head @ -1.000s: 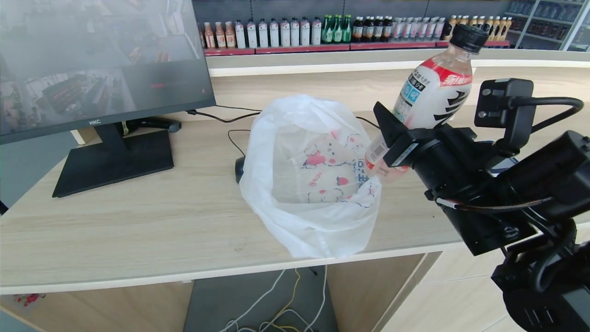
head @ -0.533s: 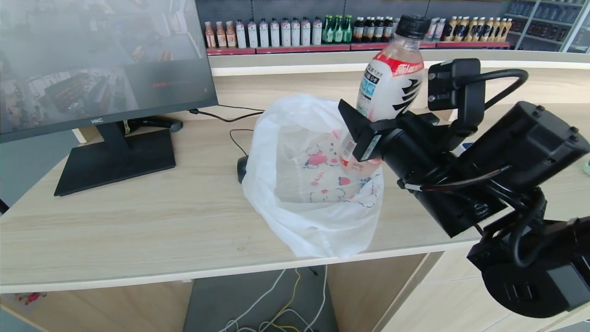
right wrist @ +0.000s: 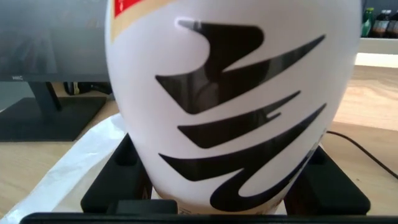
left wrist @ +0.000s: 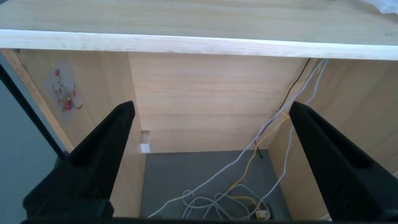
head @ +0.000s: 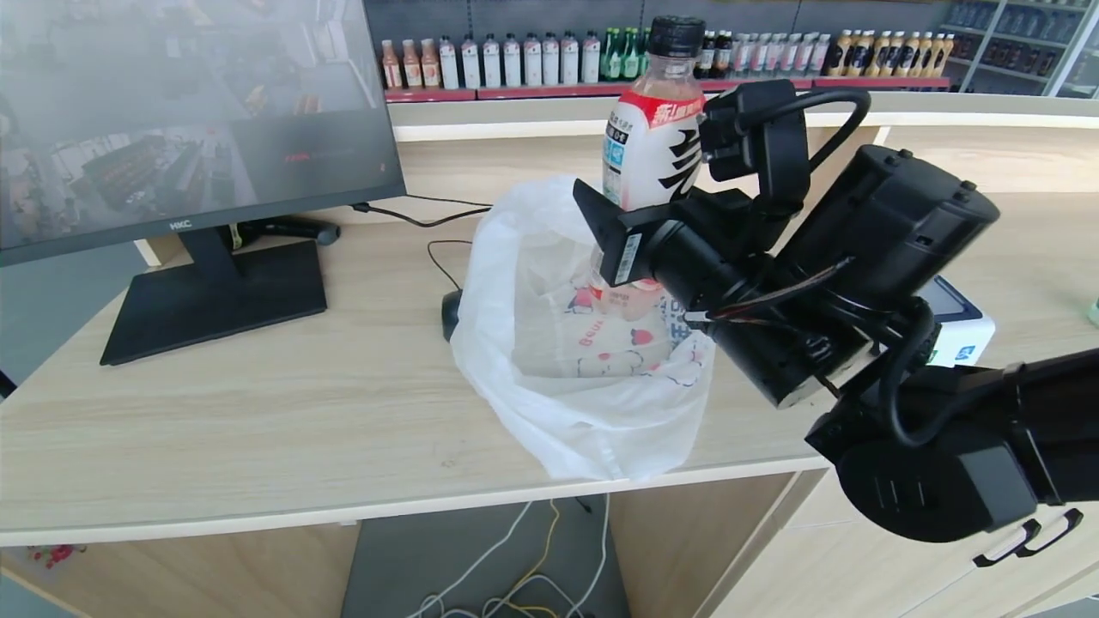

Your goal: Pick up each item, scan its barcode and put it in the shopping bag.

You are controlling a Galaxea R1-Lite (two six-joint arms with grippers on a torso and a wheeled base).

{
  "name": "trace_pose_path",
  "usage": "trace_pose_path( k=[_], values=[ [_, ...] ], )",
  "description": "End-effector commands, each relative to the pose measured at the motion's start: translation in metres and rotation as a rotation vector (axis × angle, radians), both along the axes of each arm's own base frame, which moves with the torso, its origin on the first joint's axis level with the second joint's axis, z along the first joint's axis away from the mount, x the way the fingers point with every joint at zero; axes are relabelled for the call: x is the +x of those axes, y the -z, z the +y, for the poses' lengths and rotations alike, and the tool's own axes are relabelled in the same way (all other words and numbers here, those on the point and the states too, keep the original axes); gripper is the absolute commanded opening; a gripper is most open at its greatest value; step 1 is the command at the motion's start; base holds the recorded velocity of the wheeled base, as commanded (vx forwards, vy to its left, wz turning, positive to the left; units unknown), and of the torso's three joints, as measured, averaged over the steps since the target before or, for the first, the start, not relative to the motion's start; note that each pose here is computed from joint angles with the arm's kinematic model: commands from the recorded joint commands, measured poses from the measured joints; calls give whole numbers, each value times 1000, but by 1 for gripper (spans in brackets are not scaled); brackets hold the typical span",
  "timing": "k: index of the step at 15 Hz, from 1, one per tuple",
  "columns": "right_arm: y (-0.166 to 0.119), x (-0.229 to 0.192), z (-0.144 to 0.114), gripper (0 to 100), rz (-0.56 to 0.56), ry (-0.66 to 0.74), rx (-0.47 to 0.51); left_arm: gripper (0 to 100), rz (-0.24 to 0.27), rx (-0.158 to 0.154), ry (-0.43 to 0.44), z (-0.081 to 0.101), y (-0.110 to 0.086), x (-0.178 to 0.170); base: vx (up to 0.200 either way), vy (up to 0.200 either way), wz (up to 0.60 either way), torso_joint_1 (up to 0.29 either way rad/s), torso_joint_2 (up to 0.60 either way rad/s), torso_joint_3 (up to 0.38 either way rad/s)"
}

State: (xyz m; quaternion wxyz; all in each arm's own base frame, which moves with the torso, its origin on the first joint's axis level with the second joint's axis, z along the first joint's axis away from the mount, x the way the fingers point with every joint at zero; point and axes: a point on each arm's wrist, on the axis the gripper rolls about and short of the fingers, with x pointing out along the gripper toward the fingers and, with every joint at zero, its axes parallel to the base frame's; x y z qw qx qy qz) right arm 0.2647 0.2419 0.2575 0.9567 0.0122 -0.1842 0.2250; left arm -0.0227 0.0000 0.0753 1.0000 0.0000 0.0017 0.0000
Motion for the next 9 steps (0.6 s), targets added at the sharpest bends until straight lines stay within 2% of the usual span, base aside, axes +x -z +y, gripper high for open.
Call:
trace_pose_path(
  k=[1, 4, 9],
  values=[
    [8, 8, 11, 0, 8, -5, -9, 100, 0, 0, 0, 0, 0, 0, 0, 0, 0, 0, 0, 0],
    [26, 20, 17, 0, 42, -2, -36, 100, 0, -2, 0, 0, 0, 0, 0, 0, 0, 0, 0, 0],
    [28, 55, 28, 0, 10, 14, 7, 100, 0, -5, 0, 0, 0, 0, 0, 0, 0, 0, 0, 0]
  ],
)
